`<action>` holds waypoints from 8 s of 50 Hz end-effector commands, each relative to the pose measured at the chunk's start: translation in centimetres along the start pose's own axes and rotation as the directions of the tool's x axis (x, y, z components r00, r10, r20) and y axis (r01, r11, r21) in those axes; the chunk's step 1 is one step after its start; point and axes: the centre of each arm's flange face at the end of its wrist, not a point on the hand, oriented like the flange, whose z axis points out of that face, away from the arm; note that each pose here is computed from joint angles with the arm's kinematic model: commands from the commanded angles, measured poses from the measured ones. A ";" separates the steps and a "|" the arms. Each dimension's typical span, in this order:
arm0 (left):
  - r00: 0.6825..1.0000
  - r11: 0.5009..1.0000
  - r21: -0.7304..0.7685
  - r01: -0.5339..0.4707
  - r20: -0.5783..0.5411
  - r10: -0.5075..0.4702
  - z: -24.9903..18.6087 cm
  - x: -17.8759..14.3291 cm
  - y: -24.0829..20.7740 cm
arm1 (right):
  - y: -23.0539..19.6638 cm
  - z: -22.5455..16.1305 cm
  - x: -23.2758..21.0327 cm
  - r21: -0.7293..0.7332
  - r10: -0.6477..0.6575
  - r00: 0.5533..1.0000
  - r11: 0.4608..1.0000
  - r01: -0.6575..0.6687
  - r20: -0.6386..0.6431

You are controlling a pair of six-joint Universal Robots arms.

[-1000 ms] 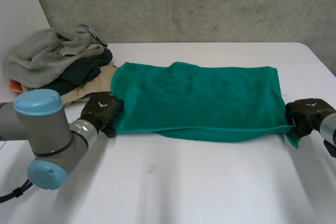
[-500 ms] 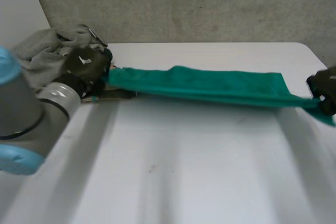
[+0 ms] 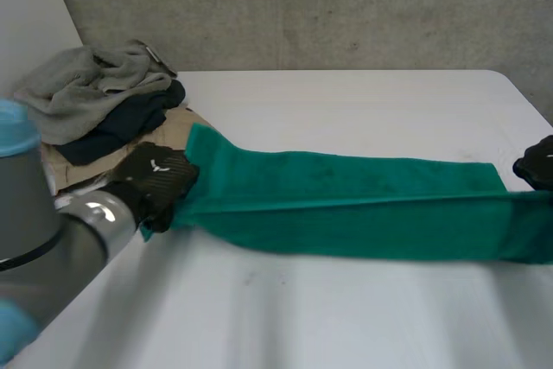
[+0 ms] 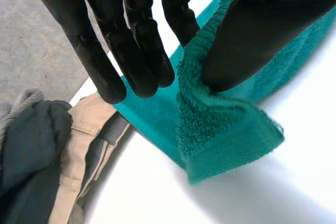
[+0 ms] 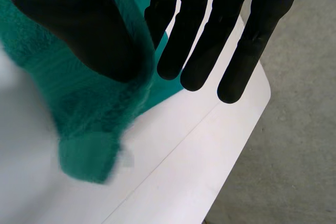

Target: Fold the laundry.

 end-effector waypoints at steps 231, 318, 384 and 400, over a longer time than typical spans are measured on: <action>0.856 0.842 0.383 0.381 -0.490 -0.165 1.0 4.7 -12.0 | -3.9 6.0 -14.1 -0.061 0.783 0.501 0.558 -0.827 0.368; 0.844 0.810 0.443 0.384 -0.524 -0.113 -1.0 6.8 -14.7 | 11.0 22.5 11.7 0.318 0.769 0.445 0.610 -0.726 -0.460; 0.843 0.664 0.736 -0.132 0.435 -0.315 6.7 -17.6 -12.1 | -3.0 3.2 -8.2 0.420 0.166 0.980 0.886 -0.195 0.106; 0.819 0.505 0.648 0.571 -0.411 -0.400 3.8 1.7 -16.4 | -3.5 2.2 -3.4 0.426 0.394 0.919 0.834 -0.350 -0.015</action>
